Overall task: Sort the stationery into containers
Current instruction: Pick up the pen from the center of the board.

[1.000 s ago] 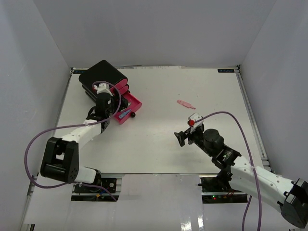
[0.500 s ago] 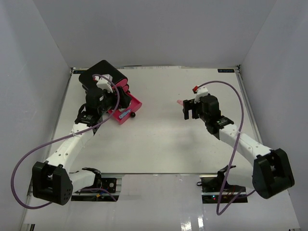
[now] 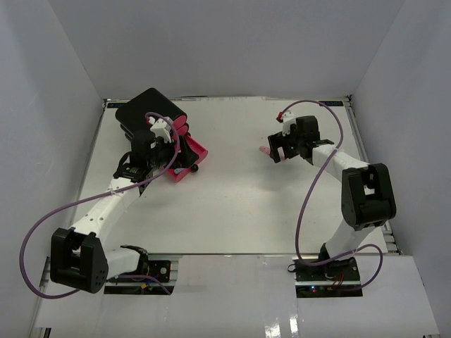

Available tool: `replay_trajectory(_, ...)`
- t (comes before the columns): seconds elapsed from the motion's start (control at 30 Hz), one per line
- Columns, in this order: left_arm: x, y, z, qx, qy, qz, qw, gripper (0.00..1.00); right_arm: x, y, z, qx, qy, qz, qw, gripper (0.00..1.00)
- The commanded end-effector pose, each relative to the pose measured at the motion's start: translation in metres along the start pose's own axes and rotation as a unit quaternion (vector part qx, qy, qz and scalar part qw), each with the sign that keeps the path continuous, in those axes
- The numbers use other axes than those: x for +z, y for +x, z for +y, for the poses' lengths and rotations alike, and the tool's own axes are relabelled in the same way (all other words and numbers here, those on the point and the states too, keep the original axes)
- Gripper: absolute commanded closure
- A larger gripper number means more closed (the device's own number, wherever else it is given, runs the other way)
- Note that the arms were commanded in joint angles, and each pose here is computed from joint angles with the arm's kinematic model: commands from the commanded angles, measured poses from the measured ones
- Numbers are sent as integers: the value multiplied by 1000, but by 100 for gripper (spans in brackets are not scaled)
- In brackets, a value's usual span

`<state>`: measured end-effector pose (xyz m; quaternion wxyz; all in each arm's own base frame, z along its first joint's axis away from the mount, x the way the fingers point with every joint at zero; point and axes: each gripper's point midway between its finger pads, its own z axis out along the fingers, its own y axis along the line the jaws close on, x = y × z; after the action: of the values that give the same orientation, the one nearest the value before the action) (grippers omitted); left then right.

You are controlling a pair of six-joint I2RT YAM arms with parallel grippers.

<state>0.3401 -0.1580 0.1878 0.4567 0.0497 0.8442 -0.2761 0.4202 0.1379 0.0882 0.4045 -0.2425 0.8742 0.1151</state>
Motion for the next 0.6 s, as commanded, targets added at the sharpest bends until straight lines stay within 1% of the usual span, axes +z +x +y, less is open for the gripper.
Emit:
replay_trajectory(0.0,-5,-6,-3,-3,4,-5,1000,2,10,-9,2,-58,-41,4,997,2)
replay_trajectory(0.03,-5,-6,-4,-3,4,-4,1000,2,18,-2,1,-62,-46,19,997,1)
replay_trajectory(0.1,-5,-5,-4,-4,6,-2,1000,2,23,-5,-3,-84,-55,32,994,0)
replay_trajectory(0.13,-4,-5,-4,-4,6,-1,1000,2,31,4,-3,-87,-61,49,993,0)
replay_trajectory(0.23,-4,-4,-5,-5,10,1,1000,2,40,8,-7,-107,-70,68,989,0)
replay_trajectory(0.3,-5,-4,-5,-6,9,1,1000,2,43,9,-10,-124,-70,71,987,0)
replay_trajectory(0.33,-5,-4,-5,-6,9,1,1000,2,46,10,-11,-128,-71,76,986,4)
replay_trajectory(0.37,-4,-4,-6,-5,10,2,1000,2,48,11,-11,-131,-74,81,985,4)
replay_trajectory(0.43,-4,-3,-7,-6,15,4,1000,2,53,16,-15,-137,-73,98,983,8)
replay_trajectory(0.57,-3,-1,-7,-6,16,7,1000,2,59,23,-13,-150,-89,110,978,12)
